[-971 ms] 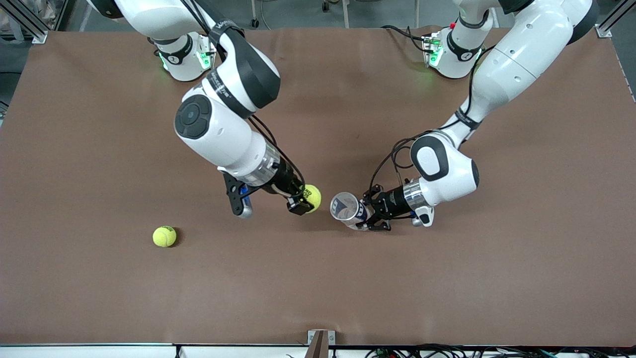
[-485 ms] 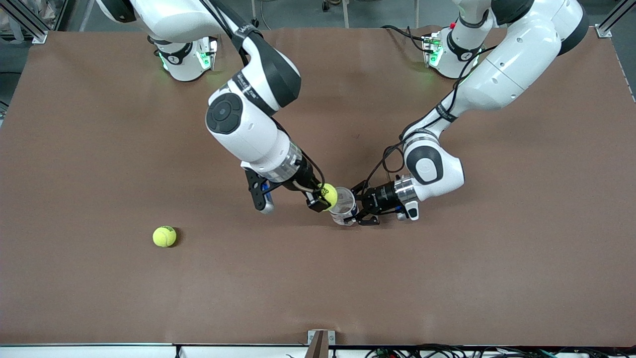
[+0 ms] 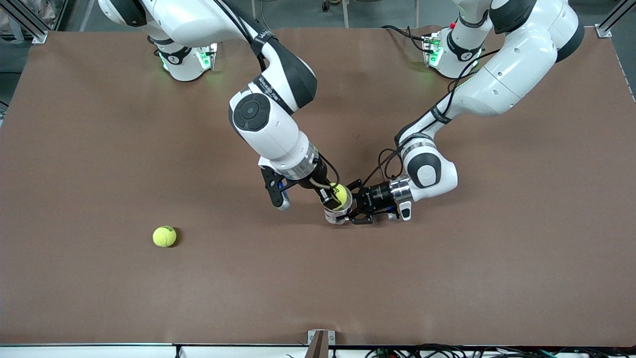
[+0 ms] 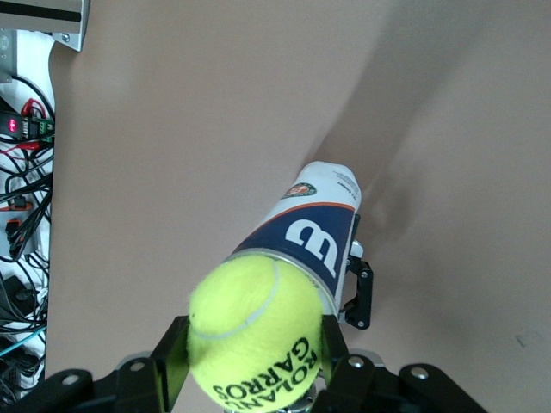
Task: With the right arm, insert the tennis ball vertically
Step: 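Push the ball into the can opening with the right gripper and release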
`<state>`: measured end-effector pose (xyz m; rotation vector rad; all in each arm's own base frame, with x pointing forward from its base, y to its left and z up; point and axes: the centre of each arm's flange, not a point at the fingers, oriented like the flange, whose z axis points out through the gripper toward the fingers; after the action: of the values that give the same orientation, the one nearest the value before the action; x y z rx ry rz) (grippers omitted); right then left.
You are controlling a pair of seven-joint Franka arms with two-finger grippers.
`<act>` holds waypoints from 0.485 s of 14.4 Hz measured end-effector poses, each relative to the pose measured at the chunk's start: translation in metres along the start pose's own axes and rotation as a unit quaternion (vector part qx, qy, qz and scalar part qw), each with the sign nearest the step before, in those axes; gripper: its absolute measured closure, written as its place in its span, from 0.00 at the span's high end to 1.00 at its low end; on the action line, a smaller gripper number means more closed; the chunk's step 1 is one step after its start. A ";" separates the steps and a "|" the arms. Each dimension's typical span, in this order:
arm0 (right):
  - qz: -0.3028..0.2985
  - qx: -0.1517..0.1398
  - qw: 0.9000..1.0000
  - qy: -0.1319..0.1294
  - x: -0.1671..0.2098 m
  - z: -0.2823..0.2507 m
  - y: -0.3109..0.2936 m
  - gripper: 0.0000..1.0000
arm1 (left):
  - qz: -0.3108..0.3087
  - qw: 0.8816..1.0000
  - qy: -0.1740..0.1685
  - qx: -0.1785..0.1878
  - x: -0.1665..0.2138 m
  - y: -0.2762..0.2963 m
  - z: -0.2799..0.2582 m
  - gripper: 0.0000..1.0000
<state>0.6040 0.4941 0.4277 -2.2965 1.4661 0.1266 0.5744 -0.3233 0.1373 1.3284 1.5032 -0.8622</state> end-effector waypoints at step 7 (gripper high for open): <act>-0.008 0.000 1.000 0.017 0.000 0.006 0.001 0.97 | 0.004 1.000 -0.002 0.005 0.015 -0.006 0.006 0.59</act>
<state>0.6040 0.4959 0.4219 -2.3200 1.4636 0.0828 0.5693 -0.3247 0.1205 1.3400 1.4911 -0.8673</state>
